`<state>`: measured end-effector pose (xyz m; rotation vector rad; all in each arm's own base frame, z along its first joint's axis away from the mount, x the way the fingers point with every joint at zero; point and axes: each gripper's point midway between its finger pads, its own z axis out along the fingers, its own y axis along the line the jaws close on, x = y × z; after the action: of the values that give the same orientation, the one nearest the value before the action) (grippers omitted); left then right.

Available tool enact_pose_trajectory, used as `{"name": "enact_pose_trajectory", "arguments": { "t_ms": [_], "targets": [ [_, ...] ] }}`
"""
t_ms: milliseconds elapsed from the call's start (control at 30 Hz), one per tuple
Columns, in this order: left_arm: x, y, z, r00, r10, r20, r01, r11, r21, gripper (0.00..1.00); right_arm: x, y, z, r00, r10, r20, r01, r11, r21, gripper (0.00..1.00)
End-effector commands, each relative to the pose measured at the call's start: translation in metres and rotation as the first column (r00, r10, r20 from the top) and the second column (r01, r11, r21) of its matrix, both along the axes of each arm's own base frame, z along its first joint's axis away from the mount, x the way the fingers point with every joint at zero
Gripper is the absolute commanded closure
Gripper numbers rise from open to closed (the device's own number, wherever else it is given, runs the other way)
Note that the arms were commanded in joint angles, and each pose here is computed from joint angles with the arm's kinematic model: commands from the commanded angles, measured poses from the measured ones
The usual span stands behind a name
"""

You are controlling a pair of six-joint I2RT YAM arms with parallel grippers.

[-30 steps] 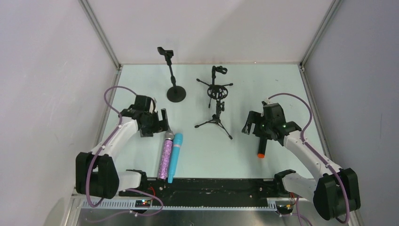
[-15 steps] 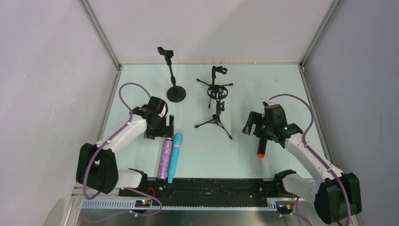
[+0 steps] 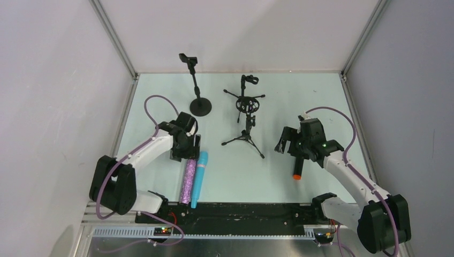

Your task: Attach the microphones to the stand

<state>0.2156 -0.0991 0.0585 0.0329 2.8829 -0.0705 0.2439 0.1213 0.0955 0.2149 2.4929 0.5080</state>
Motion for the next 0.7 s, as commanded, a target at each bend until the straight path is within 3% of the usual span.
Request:
{"name": "enact_pose_trajectory", "arguments": {
  "t_ms": [0,667],
  "targets": [
    [-0.004,0.005,-0.012,0.999,0.025,-0.039,-0.023,0.998,0.051,0.27,0.004,0.005,0.002,1.000,0.005,0.014,-0.006,1.000,0.021,0.11],
    [-0.003,0.000,-0.036,0.995,-0.033,-0.096,0.044,0.992,0.114,0.35,0.007,0.010,-0.001,1.000,0.013,0.009,-0.013,0.999,0.034,0.11]
  ]
}}
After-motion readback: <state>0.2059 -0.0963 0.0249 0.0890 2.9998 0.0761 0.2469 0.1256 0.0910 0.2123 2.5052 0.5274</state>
